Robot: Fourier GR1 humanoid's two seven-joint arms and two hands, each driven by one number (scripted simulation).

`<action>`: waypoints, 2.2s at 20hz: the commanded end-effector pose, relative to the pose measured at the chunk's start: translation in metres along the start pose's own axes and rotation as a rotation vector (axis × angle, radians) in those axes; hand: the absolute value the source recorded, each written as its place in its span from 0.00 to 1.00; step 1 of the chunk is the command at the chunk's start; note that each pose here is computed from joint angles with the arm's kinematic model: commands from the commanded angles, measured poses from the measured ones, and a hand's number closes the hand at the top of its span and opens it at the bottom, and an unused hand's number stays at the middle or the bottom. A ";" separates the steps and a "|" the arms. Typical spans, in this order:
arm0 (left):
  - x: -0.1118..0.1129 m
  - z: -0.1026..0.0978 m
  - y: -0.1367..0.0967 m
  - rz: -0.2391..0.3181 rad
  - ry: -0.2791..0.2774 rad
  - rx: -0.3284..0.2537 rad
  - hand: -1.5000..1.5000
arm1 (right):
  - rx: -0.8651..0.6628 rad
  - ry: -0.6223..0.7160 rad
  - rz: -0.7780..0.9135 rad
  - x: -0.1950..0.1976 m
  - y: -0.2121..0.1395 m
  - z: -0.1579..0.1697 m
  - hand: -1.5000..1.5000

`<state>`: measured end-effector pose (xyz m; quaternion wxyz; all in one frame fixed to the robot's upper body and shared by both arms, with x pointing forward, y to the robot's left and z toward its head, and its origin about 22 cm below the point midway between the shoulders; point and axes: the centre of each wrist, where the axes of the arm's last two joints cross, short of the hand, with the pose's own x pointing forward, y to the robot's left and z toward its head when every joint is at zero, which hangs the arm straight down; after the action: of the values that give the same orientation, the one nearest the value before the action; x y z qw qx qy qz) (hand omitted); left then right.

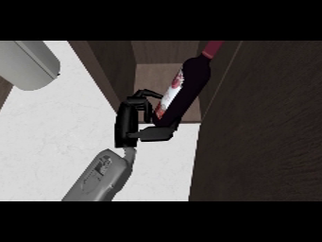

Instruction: Pick up the wine, place it into the cabinet and close the cabinet

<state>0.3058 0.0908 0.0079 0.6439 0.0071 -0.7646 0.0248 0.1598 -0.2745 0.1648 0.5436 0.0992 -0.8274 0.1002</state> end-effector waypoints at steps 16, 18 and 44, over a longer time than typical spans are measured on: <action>-0.040 -0.043 -0.001 0.028 -0.024 0.012 1.00 | 0.019 -0.011 -0.026 0.014 -0.004 -0.003 0.00; -0.040 -0.054 0.005 0.041 0.008 0.017 1.00 | 0.005 -0.017 -0.019 0.005 -0.017 0.016 0.00; -0.045 -0.085 0.011 -0.146 0.107 0.067 1.00 | 0.074 -0.064 -0.040 0.008 0.004 -0.018 0.00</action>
<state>0.3993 0.1008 -0.0149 0.6800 0.0791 -0.7289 0.0064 0.1691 -0.2767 0.1710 0.5214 0.1358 -0.8346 0.1144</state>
